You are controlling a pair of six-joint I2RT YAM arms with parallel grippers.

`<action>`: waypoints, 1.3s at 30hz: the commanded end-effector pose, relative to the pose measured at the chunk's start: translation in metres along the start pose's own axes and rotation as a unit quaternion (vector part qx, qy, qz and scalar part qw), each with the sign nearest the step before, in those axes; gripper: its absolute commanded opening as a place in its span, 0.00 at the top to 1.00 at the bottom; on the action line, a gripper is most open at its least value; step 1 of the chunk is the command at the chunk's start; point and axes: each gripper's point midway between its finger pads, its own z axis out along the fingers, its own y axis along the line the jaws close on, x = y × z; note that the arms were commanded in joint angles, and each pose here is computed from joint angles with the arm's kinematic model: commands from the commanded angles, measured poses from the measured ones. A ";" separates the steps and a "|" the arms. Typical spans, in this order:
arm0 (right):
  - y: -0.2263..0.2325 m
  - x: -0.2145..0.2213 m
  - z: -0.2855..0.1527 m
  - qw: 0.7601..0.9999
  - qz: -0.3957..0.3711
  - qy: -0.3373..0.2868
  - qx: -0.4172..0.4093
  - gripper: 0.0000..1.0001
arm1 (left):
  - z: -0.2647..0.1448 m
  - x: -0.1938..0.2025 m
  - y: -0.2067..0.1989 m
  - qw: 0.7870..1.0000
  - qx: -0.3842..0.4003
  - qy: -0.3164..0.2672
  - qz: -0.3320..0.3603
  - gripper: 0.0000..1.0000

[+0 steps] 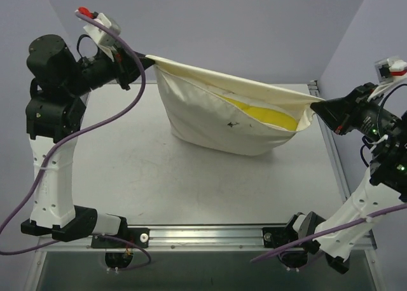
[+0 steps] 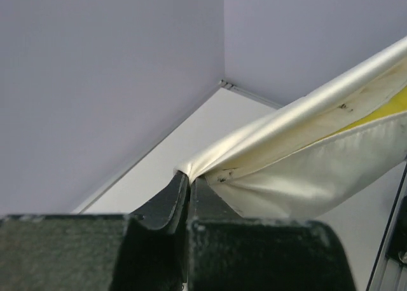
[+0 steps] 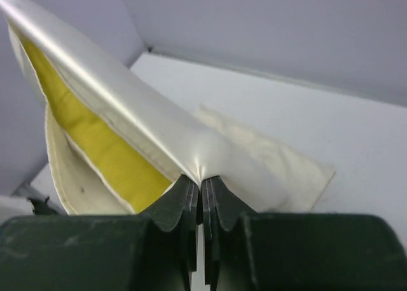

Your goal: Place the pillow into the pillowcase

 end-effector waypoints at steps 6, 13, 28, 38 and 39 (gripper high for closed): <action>0.011 -0.130 -0.037 0.968 -0.076 -0.218 0.101 1.00 | -0.095 -0.169 0.025 0.939 -0.206 -0.244 0.130 1.00; -0.005 -0.184 -0.059 0.932 -0.060 -0.316 0.166 1.00 | -0.126 -0.194 0.026 0.910 -0.267 -0.278 0.155 1.00; -0.008 -0.214 -0.042 0.931 -0.002 -0.362 0.053 1.00 | -0.104 -0.159 0.064 0.914 -0.300 -0.228 0.149 1.00; -0.043 -0.166 0.100 0.972 0.034 -0.228 0.049 1.00 | -0.041 -0.109 0.148 0.921 -0.330 -0.153 0.138 1.00; -0.050 -0.157 0.114 0.976 0.017 -0.208 0.059 1.00 | -0.031 -0.108 0.162 0.919 -0.334 -0.152 0.141 1.00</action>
